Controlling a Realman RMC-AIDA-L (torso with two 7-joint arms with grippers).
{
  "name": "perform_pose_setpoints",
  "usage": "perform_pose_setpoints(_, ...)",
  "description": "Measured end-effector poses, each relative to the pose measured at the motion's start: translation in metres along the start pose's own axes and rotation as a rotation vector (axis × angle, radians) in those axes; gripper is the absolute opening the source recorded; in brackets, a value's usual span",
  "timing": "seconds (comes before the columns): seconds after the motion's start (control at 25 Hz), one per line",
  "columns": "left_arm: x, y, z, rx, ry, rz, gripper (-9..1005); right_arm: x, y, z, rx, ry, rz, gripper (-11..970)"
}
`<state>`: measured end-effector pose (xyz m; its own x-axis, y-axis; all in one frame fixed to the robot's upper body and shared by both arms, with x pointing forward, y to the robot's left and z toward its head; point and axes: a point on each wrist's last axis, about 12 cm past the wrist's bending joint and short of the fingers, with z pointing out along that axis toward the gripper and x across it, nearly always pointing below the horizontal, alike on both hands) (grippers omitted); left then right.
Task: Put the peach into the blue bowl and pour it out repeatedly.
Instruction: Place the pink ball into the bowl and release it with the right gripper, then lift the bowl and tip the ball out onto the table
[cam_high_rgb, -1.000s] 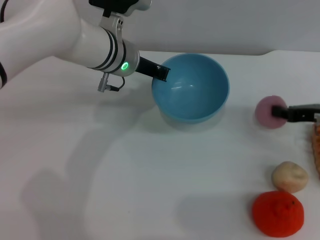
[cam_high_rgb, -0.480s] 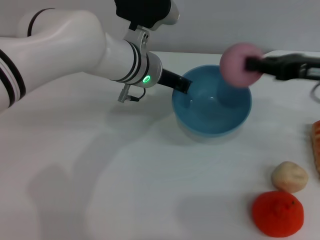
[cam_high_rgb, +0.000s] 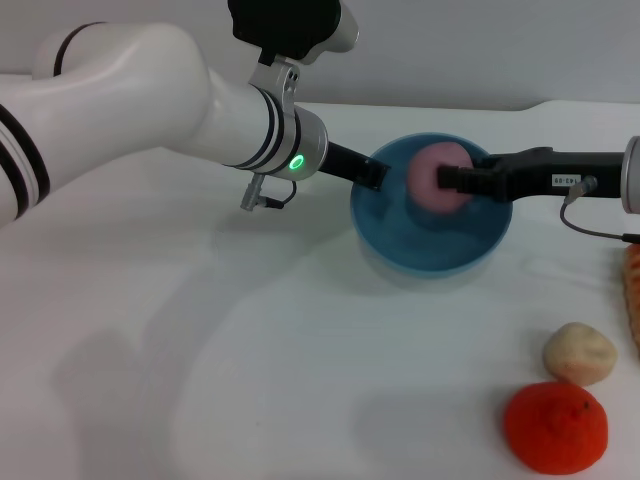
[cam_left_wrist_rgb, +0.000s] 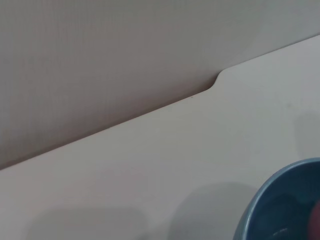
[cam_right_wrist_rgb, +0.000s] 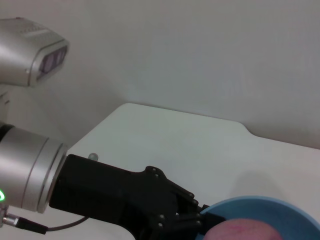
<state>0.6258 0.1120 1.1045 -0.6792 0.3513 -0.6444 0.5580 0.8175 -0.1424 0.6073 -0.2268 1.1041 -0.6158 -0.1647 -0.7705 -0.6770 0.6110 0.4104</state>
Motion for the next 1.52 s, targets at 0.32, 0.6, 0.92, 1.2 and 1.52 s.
perform_pose_setpoints(0.32,0.003,0.004,0.0,-0.01,-0.016,-0.016,-2,0.005,-0.006,-0.012,0.018,-0.054,-0.009,470)
perform_pose_setpoints(0.6,0.008,0.004,0.003,-0.024,-0.027,0.011,-2,0.018,-0.016,-0.066,0.086,-0.328,-0.041,565)
perform_pose_setpoints(0.92,-0.018,-0.002,-0.003,-0.056,-0.154,0.239,-2,0.108,-0.047,-0.13,0.41,-0.59,0.072,565)
perform_pose_setpoints(1.2,-0.044,-0.044,-0.01,-0.163,-0.261,0.768,-1,0.182,-0.029,-0.14,0.522,-0.651,0.165,564)
perform_pose_setpoints(1.52,-0.031,-0.095,-0.011,-0.191,-0.419,1.3,-2,0.208,-0.016,-0.144,0.555,-0.703,0.221,564)
